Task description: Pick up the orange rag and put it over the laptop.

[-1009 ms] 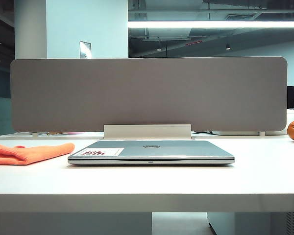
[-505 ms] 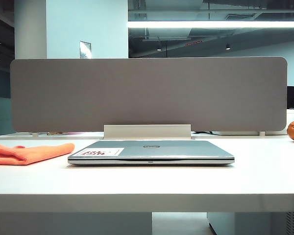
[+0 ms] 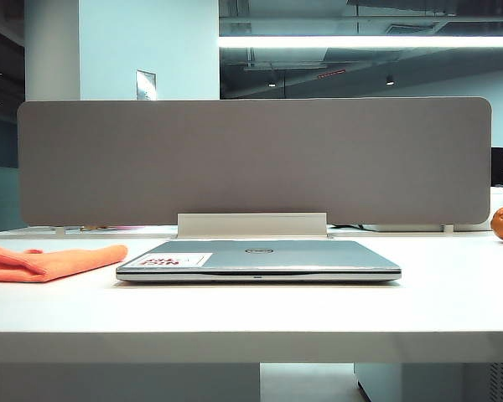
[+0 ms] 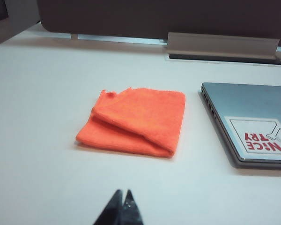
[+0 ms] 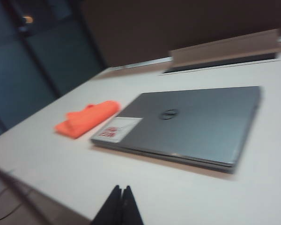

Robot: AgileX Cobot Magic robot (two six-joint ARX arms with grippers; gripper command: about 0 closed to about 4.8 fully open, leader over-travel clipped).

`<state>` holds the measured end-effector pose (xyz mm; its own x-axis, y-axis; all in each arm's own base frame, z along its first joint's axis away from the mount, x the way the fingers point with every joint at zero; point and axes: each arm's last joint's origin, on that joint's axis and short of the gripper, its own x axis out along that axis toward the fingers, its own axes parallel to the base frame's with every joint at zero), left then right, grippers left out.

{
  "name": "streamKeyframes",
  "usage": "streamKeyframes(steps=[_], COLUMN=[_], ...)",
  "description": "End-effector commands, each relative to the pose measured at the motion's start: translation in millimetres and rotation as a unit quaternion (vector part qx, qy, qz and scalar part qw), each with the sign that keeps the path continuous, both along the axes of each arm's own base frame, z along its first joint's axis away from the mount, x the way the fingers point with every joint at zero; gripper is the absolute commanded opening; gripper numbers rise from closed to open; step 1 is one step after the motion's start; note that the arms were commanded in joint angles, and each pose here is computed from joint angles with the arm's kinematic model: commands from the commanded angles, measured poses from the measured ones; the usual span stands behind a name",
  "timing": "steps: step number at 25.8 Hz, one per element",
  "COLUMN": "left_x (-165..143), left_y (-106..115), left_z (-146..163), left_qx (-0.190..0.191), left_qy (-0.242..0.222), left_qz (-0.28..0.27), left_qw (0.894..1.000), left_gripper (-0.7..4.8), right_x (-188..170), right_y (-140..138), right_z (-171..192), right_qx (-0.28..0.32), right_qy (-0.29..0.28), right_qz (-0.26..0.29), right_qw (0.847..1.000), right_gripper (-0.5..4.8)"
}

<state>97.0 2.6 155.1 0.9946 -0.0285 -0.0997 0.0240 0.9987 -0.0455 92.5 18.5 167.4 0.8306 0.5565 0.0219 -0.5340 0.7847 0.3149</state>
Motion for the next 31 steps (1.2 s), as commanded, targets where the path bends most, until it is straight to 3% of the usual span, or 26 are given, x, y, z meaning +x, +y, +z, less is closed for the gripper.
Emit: streamKeyframes(steps=[1,12,19,22,26,31], left_x=[-0.4,-0.5,-1.0,-3.2,-7.4,-4.9], left_y=[0.0,0.6,0.2,0.1,-0.1,0.0], left_z=[-1.5,-2.2,1.2,14.3,37.9,61.6], left_qx=[0.001,-0.004,-0.068,-0.091,-0.089,-0.089], left_qy=[0.012,0.015,0.012,-0.007,-0.035,-0.031], left_qz=[-0.002,0.008,0.010,0.011,0.008,0.008], left_qw=[1.000,1.000,0.998,0.996,0.995,0.995], left_gripper=[-0.06,-0.06,-0.06,-0.06,-0.06,-0.06], right_x=[-1.7,-3.5,-3.5,-3.5,-3.5,-3.4], right_y=[2.3,4.3,4.3,4.3,4.3,4.2], right_z=[2.2,2.2,2.1,2.0,2.0,2.0], right_qx=[0.022,0.033,0.033,0.033,0.033,0.033], right_qy=[0.000,0.012,0.012,0.013,0.013,0.013], right_qz=[0.049,0.097,0.097,0.097,0.097,0.093], right_qw=[0.999,0.995,0.995,0.995,0.995,0.995], right_gripper=[-0.05,-0.05,-0.05,-0.05,-0.05,-0.05])
